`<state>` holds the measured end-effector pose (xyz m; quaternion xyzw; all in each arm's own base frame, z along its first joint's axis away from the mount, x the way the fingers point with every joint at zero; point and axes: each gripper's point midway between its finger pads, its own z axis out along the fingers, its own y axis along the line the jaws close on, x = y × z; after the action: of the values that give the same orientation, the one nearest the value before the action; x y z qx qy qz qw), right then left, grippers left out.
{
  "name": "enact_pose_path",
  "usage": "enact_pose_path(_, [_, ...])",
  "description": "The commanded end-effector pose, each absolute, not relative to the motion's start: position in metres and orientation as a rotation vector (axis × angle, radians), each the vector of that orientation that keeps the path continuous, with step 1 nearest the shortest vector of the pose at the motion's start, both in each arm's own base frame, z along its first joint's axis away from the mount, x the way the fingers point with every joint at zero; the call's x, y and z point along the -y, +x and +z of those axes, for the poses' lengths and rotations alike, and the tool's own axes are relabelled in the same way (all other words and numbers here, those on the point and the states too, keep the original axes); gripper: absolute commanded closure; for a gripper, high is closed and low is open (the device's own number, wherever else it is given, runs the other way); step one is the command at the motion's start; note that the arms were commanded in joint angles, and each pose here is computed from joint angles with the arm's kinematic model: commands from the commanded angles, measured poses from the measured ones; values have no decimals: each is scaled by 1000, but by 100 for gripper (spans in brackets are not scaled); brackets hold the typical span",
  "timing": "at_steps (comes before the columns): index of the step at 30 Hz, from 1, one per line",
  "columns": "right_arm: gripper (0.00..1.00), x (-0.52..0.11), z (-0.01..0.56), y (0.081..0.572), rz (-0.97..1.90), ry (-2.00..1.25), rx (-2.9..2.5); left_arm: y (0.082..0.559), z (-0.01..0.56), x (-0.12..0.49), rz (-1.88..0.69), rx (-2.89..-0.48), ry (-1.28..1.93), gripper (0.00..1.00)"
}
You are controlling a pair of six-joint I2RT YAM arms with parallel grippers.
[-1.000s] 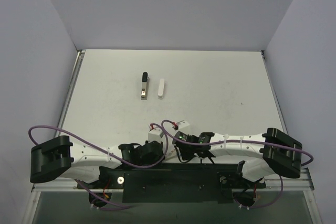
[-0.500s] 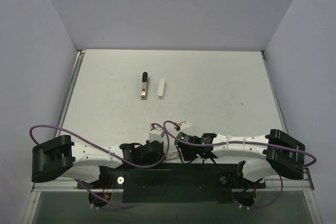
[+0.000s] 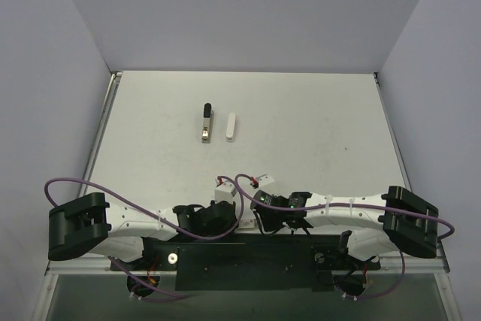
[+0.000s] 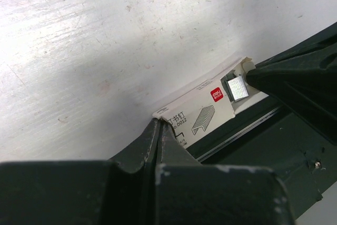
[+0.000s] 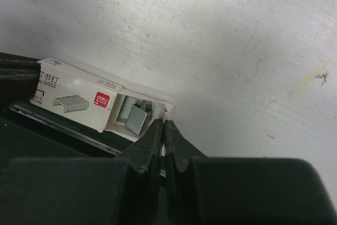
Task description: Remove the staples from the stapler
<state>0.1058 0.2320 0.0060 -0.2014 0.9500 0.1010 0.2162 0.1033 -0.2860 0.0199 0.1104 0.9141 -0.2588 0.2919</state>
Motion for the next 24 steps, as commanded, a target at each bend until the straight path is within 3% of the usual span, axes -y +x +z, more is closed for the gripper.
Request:
enact_pose_path(1, [100,-227,-3,100,225,-567,-2676,107,23,292,-686,-2429,301,100])
enact_pose_path(22, [100,-242,20,126,240,-441,-2620,111,29,296,-679,-2408,314,100])
enact_pose_path(24, [93,-240,27,129,264,-410,-2598,112,33,297,-673,-2404,319,100])
